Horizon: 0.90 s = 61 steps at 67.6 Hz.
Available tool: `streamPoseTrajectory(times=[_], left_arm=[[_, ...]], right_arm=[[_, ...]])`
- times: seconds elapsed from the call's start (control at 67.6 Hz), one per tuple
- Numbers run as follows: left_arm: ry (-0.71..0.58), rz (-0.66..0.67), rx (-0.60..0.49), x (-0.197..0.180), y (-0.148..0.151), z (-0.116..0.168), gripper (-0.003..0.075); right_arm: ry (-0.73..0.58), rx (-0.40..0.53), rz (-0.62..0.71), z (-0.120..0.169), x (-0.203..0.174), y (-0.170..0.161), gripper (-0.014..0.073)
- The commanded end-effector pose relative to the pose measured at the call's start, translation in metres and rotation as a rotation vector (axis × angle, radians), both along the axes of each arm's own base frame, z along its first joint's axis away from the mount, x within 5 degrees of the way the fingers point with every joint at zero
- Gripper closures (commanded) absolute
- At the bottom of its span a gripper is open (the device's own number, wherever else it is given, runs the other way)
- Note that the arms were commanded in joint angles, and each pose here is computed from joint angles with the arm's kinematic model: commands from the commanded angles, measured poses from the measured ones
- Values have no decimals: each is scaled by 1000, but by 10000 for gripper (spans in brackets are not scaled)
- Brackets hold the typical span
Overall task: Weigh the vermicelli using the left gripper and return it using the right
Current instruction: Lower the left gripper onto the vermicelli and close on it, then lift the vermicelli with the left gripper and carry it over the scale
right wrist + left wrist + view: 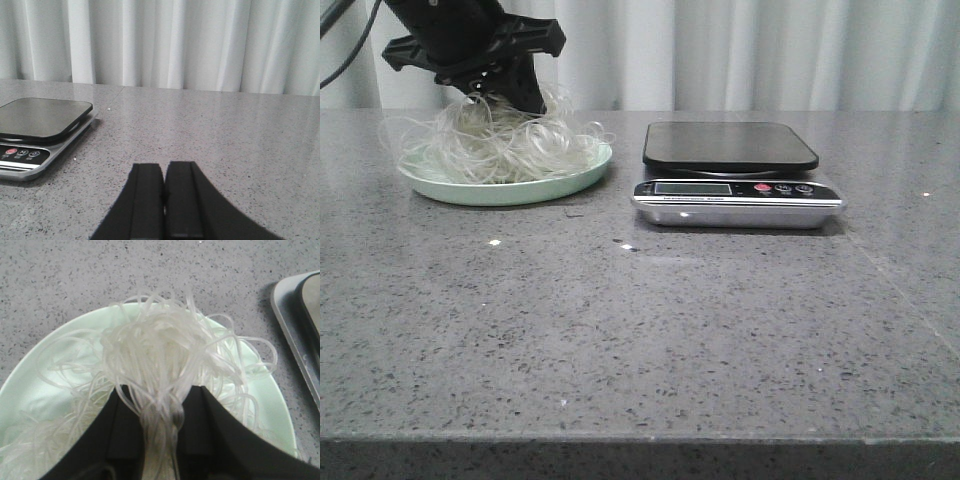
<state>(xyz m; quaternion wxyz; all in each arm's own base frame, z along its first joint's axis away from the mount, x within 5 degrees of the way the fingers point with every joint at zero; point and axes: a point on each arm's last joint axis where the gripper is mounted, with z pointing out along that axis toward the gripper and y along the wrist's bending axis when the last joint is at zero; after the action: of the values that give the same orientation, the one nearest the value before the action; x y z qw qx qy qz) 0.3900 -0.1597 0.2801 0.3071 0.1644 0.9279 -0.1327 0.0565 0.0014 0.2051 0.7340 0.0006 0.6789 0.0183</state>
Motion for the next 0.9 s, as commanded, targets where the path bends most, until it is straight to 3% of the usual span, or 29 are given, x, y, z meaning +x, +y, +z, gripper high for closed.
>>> streamPoseTrajectory(times=[0.0, 0.266, 0.548, 0.695, 0.888], left_arm=[[-25, -16, -35, -8, -3, 32, 577], [-72, -61, -95, -12, -7, 96, 577], [-271, -107, -262, -25, -17, 175, 577], [-326, -154, -342, -36, -39, 188, 577], [-370, -223, -395, -45, -82, 183, 577]], right_arm=[[-101, -11, -11, 11, -3, -1, 445], [-101, -11, -11, 11, -3, -1, 445], [-101, -11, -11, 11, -3, -1, 445], [-101, -11, -11, 11, -3, -1, 445], [-101, -11, -11, 11, -3, -1, 445]])
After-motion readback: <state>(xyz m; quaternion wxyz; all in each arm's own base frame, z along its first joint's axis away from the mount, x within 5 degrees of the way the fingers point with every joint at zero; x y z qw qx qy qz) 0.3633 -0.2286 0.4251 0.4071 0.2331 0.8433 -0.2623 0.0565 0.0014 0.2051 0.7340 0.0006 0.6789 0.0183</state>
